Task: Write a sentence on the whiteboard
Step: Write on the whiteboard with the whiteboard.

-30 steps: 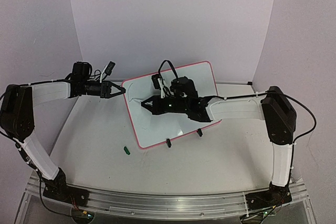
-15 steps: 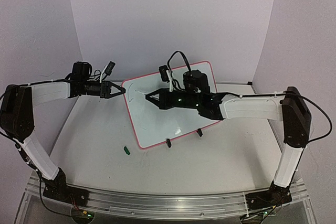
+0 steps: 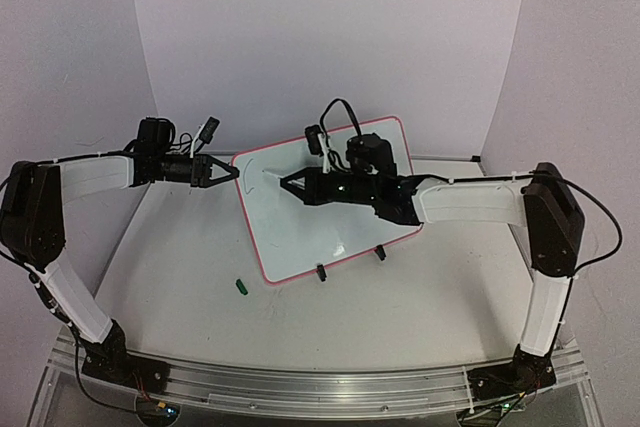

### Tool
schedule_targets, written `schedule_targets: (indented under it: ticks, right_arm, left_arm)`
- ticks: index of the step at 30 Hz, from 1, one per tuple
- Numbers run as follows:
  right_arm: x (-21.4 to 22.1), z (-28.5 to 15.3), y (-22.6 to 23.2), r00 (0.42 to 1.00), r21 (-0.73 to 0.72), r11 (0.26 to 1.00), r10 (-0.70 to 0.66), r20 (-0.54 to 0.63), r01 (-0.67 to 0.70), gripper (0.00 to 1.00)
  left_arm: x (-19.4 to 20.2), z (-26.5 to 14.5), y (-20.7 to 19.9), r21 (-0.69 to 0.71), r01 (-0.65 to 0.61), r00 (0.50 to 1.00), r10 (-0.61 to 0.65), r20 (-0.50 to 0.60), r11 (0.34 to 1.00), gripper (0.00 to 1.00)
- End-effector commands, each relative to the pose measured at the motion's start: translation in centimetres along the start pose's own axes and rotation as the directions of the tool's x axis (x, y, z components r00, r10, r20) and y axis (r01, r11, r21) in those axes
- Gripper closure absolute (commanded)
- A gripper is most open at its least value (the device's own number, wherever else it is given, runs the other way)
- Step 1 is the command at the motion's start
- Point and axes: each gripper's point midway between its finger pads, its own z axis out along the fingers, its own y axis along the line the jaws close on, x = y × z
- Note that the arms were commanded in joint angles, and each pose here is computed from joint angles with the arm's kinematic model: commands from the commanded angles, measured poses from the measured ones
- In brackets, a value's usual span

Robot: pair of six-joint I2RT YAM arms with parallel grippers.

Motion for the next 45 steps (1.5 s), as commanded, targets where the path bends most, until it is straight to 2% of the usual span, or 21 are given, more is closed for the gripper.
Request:
schedule_targets:
  ticks: [1,28,38,45]
  right_arm:
    - [-1.3,0.6,0.2,0.999,-0.004,1.000,-0.024,0.024,0.024,1.00]
    - [-0.1,3.3,-1.8,0.998,0.059,0.998,-0.026,-0.052,0.029,1.00]
    - [2.8,2.6,-2.5,0.993,0.071,0.997,-0.005,-0.121,0.014,1.00]
    - [2.4,1.6,-2.9,0.995,0.116,0.993,-0.011,-0.102,0.023,1.00]
  left_arm:
    - [0.1,0.3,-0.9,-0.002,-0.077,0.997,0.077,-0.019,0.997,1.00]
    - [0.0,0.3,-1.0,0.002,-0.078,0.997,0.078,-0.019,0.997,1.00]
    - [0.0,0.3,-1.1,0.001,-0.078,0.997,0.078,-0.019,0.997,1.00]
    - [0.0,0.3,-1.1,0.001,-0.079,0.997,0.079,-0.019,0.997,1.00]
